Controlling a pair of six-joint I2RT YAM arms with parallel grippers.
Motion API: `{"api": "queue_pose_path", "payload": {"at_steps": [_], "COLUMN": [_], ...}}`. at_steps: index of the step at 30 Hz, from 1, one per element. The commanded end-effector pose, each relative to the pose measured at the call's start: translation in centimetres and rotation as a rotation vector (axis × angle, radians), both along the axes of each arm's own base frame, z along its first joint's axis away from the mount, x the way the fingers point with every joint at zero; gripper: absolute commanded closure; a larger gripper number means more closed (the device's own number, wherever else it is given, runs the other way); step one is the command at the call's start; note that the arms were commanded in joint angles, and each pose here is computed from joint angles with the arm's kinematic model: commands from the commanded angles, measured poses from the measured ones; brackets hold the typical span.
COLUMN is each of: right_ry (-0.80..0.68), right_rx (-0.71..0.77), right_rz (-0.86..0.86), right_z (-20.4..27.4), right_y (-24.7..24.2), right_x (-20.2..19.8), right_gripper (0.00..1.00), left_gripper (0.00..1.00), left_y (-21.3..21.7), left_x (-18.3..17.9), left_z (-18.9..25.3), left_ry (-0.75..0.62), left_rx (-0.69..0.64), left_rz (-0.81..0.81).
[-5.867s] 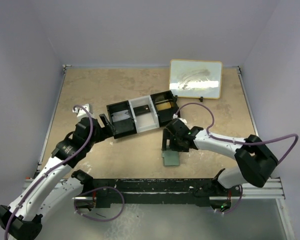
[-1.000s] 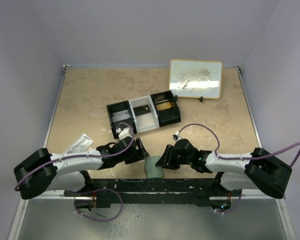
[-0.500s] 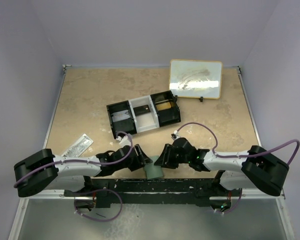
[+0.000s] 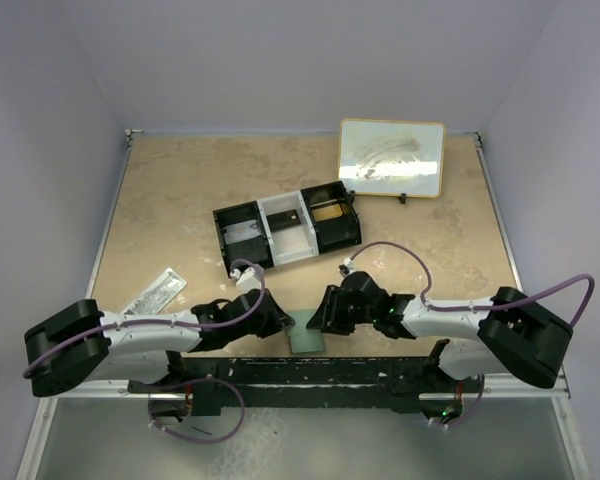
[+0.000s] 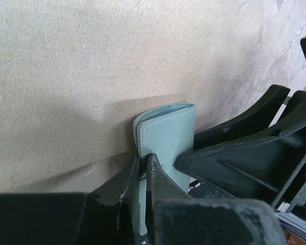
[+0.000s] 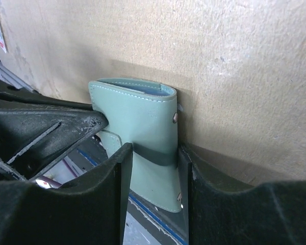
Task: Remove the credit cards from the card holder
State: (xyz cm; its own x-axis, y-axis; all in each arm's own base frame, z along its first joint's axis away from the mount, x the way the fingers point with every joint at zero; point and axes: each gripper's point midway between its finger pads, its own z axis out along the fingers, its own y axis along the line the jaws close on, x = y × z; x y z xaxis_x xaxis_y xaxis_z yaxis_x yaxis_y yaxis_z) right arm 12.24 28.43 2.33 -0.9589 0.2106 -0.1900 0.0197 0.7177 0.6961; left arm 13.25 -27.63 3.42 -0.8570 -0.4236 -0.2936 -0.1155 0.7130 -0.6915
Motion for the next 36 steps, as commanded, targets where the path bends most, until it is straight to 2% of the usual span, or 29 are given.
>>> {"api": "queue_pose_path", "payload": {"at_steps": [1, 3, 8, 15, 24, 30, 36], "right_ry": [-0.021, -0.027, -0.050, -0.088, -0.124, -0.124, -0.111], "right_rx": [-0.048, -0.052, -0.104, -0.129, -0.170, -0.154, -0.258], "right_rz": [0.016, 0.016, -0.022, -0.066, -0.208, -0.304, -0.375], "right_z": [-0.2, 0.0, 0.6, 2.3, 3.6, 3.5, 2.5], "right_y": [0.0, 0.1, -0.7, -1.6, -4.8, -6.9, -9.1], "right_x": [0.6, 0.8, 1.5, 2.2, 2.8, 2.5, 2.7], "right_gripper": [0.56, 0.55, 0.44, 0.38, 0.36, 0.34, 0.34], "left_gripper": [1.00, 1.00, 1.00, 1.00, 1.00, 1.00, 1.00], "left_y": [-1.2, -0.8, 1.1, 4.0, 5.7, 3.9, 1.0], "left_x": [1.1, 1.4, 2.1, 2.8, 3.6, 4.1, 3.7], "left_z": [3.3, 3.7, 5.1, 6.2, 7.8, 7.8, 5.3], "left_ry": [-0.068, -0.083, -0.123, -0.144, -0.149, -0.226, -0.276], "left_rx": [-0.041, -0.017, 0.111, 0.427, 0.810, 1.011, 1.226], "left_rz": [0.003, 0.015, 0.032, -0.015, -0.074, -0.092, -0.189]}}
